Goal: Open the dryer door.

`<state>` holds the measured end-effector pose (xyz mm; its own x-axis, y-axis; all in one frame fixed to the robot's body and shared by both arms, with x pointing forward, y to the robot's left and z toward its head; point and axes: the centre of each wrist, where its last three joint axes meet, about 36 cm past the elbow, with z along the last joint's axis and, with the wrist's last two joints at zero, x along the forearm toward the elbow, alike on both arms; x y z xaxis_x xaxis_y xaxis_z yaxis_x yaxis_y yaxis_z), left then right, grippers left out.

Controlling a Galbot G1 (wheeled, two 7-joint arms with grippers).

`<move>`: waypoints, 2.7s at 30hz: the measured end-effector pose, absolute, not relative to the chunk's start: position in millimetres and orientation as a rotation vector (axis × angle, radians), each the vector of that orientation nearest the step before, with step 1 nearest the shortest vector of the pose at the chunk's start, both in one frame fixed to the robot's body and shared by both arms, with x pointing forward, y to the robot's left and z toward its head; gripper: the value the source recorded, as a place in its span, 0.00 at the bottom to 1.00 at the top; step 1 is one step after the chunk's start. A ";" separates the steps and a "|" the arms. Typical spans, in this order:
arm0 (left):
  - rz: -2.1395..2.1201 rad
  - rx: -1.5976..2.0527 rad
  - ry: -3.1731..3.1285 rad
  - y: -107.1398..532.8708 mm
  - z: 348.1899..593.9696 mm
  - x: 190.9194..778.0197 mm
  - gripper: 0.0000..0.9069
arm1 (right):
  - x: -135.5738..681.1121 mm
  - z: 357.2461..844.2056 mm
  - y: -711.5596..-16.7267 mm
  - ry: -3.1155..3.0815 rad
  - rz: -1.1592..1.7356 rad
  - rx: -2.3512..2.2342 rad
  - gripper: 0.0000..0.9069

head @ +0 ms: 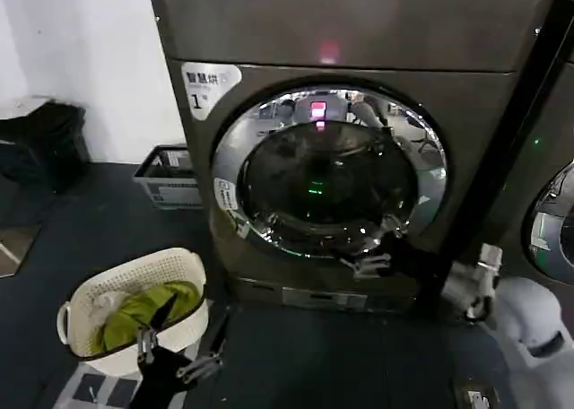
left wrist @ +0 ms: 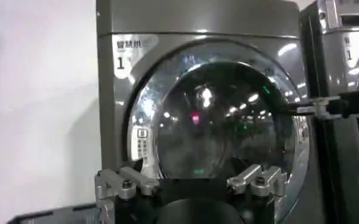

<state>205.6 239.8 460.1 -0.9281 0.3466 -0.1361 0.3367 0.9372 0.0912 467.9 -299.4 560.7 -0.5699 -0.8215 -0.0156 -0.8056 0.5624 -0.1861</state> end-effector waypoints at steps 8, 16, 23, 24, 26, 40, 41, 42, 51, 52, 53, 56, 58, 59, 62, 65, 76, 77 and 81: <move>0.123 0.485 2.958 237.6 460.8 206.5 1.00 | 509.4 550.1 -260.8 2.662 -0.266 -1.485 1.00; 0.121 0.486 2.960 233.7 467.8 202.8 1.00 | 545.5 547.0 -228.7 2.624 -0.302 -1.550 1.00; 0.105 0.486 3.001 231.0 469.1 202.2 1.00 | 562.2 546.5 -200.9 2.600 -0.317 -1.588 1.00; 0.106 0.484 3.001 230.9 469.2 202.4 1.00 | 563.7 546.3 -196.6 2.597 -0.325 -1.591 1.00; 0.102 0.484 3.003 230.1 470.0 202.4 1.00 | 565.9 545.2 -187.8 2.588 -0.335 -1.603 1.00; 0.112 0.491 2.990 229.8 472.5 201.3 1.00 | 575.5 540.4 -141.0 2.574 -0.327 -1.631 1.00; 0.112 0.491 2.990 229.6 472.8 200.9 1.00 | 576.6 540.5 -138.4 2.576 -0.324 -1.628 1.00; 0.112 0.491 2.990 229.4 473.1 200.7 1.00 | 577.5 540.7 -136.2 2.578 -0.319 -1.625 1.00; 0.113 0.492 2.990 229.0 473.2 200.6 1.00 | 581.9 537.5 -128.6 2.589 -0.303 -1.622 1.00; 0.113 0.492 2.990 229.0 473.2 200.7 1.00 | 581.6 537.0 -127.4 2.587 -0.302 -1.626 1.00; 0.113 0.492 2.989 229.0 473.3 200.8 1.00 | 581.3 536.8 -126.5 2.584 -0.302 -1.631 1.00; 0.112 0.488 2.989 229.0 473.4 201.1 1.00 | 583.1 538.0 -126.2 2.570 -0.289 -1.669 1.00; 0.112 0.489 2.991 229.0 473.5 201.1 1.00 | 584.8 538.6 -126.6 2.553 -0.281 -1.714 1.00; 0.114 0.491 2.994 229.1 473.5 201.1 1.00 | 585.2 538.3 -126.2 2.550 -0.278 -1.725 1.00; 0.122 0.493 2.991 230.0 472.2 201.7 1.00 | 584.9 537.1 -125.0 2.539 -0.263 -1.753 1.00; 0.120 0.486 2.991 231.1 470.3 203.1 1.00 | 583.5 534.9 -127.2 2.526 -0.253 -1.784 1.00; 0.079 0.504 3.057 243.9 471.1 213.0 1.00 | 573.2 537.4 -155.3 2.383 -0.134 -2.001 1.00; 0.073 0.529 3.065 247.4 471.5 214.8 1.00 | 571.4 538.2 -159.3 2.364 -0.121 -2.025 1.00; 0.051 0.582 3.068 265.4 476.7 222.1 1.00 | 564.5 541.4 -169.1 2.306 -0.099 -2.077 1.00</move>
<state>222.1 265.4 476.7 -0.9304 0.3664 -0.0121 0.3658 0.9300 0.0354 564.5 -169.1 541.4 -0.1047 -0.9944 0.0161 -0.9921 0.1033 -0.0716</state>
